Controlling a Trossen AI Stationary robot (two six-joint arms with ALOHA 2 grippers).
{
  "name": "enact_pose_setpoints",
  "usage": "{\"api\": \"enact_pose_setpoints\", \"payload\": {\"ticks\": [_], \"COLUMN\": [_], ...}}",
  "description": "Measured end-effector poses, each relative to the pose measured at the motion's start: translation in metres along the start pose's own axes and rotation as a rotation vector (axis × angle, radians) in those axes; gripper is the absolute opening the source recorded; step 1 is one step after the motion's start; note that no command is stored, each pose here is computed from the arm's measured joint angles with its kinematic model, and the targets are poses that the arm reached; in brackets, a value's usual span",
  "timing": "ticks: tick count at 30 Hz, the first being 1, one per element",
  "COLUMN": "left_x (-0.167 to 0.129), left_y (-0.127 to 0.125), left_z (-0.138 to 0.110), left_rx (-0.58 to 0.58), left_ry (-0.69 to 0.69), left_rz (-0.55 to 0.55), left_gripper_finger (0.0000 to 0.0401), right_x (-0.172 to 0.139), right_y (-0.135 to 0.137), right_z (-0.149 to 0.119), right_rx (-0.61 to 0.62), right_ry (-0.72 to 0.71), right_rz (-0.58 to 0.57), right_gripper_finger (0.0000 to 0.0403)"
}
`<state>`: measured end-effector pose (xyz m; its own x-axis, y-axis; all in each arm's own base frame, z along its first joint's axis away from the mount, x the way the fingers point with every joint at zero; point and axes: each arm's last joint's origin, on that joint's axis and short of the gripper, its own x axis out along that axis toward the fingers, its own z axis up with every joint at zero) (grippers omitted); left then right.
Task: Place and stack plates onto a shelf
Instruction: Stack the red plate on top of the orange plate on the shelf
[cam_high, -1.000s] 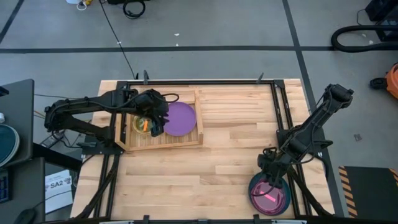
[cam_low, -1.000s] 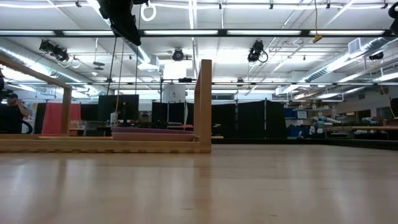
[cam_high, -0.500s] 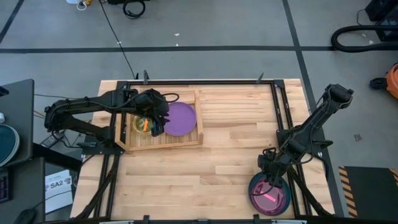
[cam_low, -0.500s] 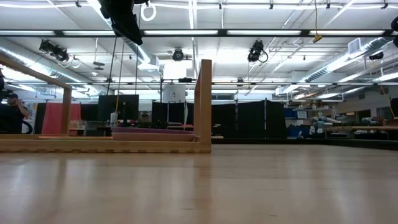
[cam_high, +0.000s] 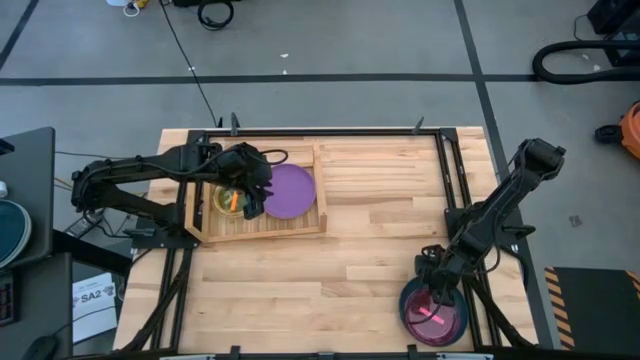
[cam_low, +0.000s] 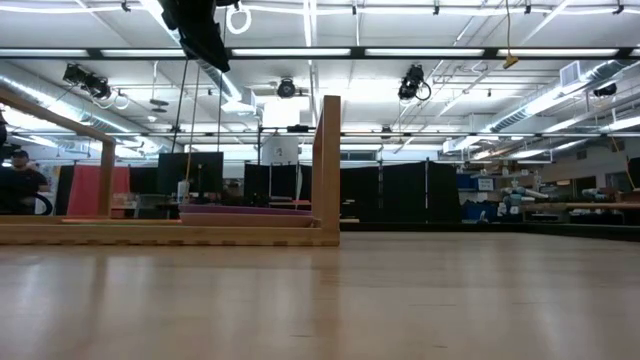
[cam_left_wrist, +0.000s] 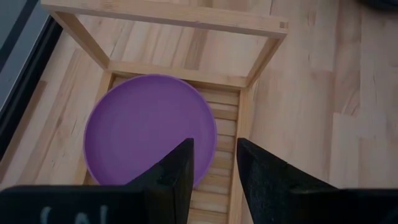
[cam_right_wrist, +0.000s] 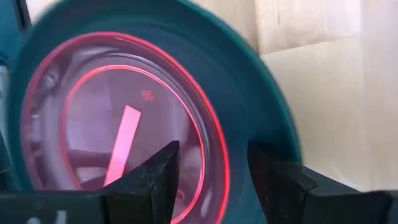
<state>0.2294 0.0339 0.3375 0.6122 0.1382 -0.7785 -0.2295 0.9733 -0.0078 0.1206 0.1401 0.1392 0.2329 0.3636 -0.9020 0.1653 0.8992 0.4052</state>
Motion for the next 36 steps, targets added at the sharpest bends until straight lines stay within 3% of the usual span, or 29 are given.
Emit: {"api": "enact_pose_setpoints", "payload": {"ticks": [11, 29, 36], "left_x": [0.000, 0.000, 0.000], "left_y": [0.000, 0.000, 0.000], "left_z": [0.000, 0.000, 0.000], "left_rx": [0.000, 0.000, 0.000], "left_ry": [-0.002, -0.002, -0.002], "left_rz": [0.000, 0.000, 0.000], "left_gripper_finger": [0.0128, 0.0128, 0.0128], "right_x": [0.013, 0.013, 0.013], "right_y": [0.004, 0.003, 0.004], "right_z": [0.002, 0.002, 0.002], "right_rx": [-0.018, -0.017, -0.016], "right_ry": [0.018, 0.035, 0.039], "right_rz": [0.005, 0.012, 0.016], "right_gripper_finger": [0.0166, 0.0014, 0.0011]}}
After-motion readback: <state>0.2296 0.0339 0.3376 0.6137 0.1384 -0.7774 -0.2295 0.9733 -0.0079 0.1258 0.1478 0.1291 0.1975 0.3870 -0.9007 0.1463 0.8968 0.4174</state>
